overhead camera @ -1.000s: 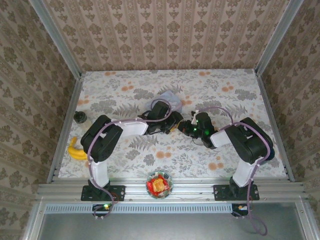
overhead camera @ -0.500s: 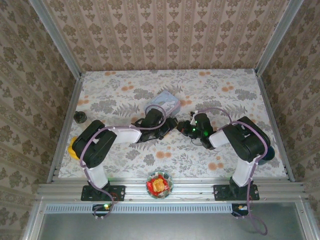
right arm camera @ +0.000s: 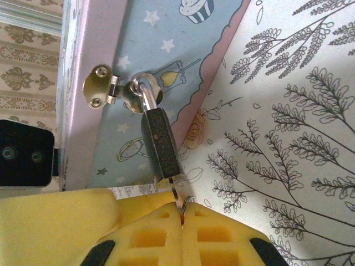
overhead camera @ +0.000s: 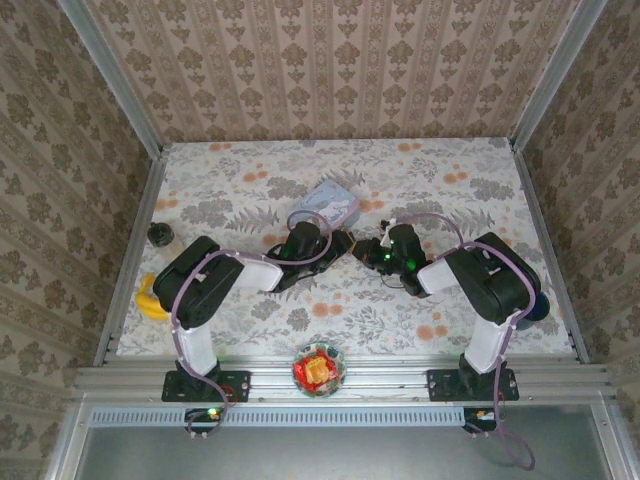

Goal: Unlock a padlock with a key

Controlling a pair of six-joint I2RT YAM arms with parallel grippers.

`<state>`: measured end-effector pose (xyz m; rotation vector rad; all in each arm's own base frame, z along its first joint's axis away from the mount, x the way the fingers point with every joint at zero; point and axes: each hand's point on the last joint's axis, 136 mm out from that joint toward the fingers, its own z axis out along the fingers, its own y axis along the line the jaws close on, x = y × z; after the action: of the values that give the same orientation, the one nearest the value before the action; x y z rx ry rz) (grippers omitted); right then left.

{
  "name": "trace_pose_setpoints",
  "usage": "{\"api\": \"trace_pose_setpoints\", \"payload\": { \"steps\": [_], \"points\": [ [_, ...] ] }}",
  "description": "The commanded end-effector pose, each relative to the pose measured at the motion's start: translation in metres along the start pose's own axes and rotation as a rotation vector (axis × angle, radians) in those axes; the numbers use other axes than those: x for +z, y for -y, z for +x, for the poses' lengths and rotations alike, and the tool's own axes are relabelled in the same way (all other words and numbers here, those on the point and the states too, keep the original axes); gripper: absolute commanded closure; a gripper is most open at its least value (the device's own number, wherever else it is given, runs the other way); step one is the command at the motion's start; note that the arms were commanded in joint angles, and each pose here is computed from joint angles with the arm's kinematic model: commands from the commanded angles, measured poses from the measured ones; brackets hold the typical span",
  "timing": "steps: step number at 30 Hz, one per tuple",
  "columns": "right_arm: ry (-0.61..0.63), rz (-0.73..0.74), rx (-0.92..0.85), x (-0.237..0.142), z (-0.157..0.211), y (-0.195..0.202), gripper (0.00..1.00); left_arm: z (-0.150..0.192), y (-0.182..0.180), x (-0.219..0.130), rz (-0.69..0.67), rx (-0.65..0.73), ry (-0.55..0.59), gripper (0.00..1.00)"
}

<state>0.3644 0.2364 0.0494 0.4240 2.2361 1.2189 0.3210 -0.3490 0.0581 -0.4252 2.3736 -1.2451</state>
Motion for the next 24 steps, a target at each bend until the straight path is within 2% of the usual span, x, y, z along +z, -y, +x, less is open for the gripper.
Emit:
{"api": "trace_pose_setpoints", "payload": {
  "steps": [1, 16, 24],
  "points": [
    [0.02, -0.03, 0.0, 0.004, -0.01, -0.01, 1.0, -0.011, -0.004, -0.005, -0.01, 0.017, 0.056, 0.32],
    [-0.042, -0.071, 0.02, 0.021, -0.009, -0.021, 1.0, -0.068, -0.008, -0.038, -0.04, 0.061, 0.199, 0.34],
    [-0.066, -0.099, 0.042, 0.03, -0.01, -0.028, 1.0, -0.056, 0.001, -0.045, -0.099, 0.09, 0.184, 0.37]
  ]
}}
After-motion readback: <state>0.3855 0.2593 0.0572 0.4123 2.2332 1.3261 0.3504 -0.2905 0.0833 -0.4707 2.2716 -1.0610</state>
